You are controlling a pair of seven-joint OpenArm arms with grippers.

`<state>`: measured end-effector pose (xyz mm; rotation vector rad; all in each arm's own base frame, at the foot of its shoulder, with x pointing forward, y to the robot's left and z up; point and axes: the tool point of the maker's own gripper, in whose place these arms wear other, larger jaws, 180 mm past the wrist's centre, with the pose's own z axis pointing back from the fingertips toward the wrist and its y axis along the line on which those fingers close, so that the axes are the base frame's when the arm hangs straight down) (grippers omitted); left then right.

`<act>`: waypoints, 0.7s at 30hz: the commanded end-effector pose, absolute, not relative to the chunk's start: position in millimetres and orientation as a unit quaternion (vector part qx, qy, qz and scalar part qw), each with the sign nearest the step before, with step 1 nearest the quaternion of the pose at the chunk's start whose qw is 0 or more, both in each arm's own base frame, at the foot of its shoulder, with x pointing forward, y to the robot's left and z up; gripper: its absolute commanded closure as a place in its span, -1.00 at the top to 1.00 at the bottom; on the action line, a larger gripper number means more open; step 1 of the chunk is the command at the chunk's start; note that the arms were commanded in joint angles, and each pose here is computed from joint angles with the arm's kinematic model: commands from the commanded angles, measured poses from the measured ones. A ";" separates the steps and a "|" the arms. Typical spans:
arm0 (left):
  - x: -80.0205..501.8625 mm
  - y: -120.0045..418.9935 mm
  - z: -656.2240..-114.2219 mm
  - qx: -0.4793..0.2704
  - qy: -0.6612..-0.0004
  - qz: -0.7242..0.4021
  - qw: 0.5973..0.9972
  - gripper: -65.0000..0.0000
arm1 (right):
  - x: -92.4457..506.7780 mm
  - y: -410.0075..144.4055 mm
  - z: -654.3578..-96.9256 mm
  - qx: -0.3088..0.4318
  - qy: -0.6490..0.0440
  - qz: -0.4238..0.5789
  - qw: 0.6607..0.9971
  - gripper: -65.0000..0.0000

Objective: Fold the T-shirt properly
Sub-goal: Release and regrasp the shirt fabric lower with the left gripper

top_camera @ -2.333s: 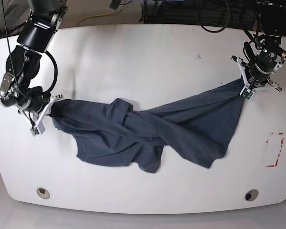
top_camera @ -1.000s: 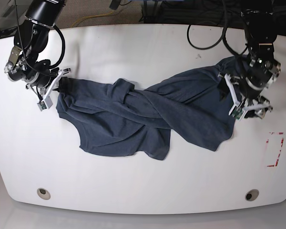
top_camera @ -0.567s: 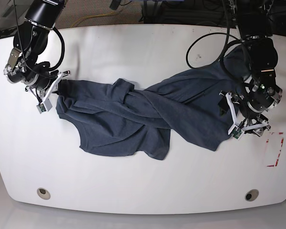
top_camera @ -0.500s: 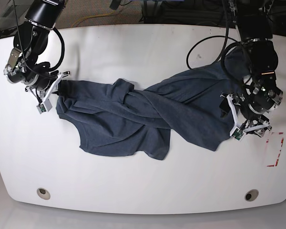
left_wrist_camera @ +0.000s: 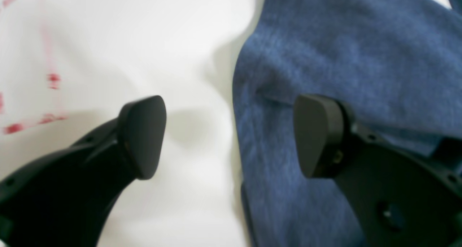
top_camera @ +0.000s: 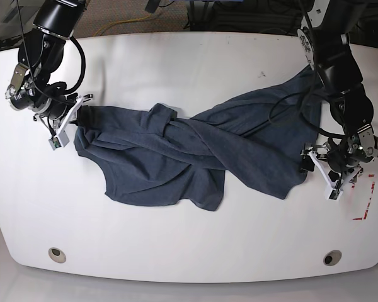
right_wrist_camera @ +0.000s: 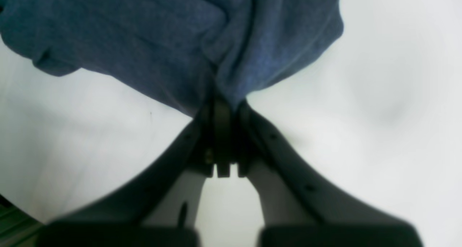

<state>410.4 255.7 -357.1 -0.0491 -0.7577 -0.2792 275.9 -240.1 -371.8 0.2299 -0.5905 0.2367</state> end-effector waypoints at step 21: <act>437.5 223.4 -384.3 -0.154 -0.384 -0.067 0.908 0.23 | 286.7 -244.8 -357.1 0.105 -0.315 0.121 0.935 -1.00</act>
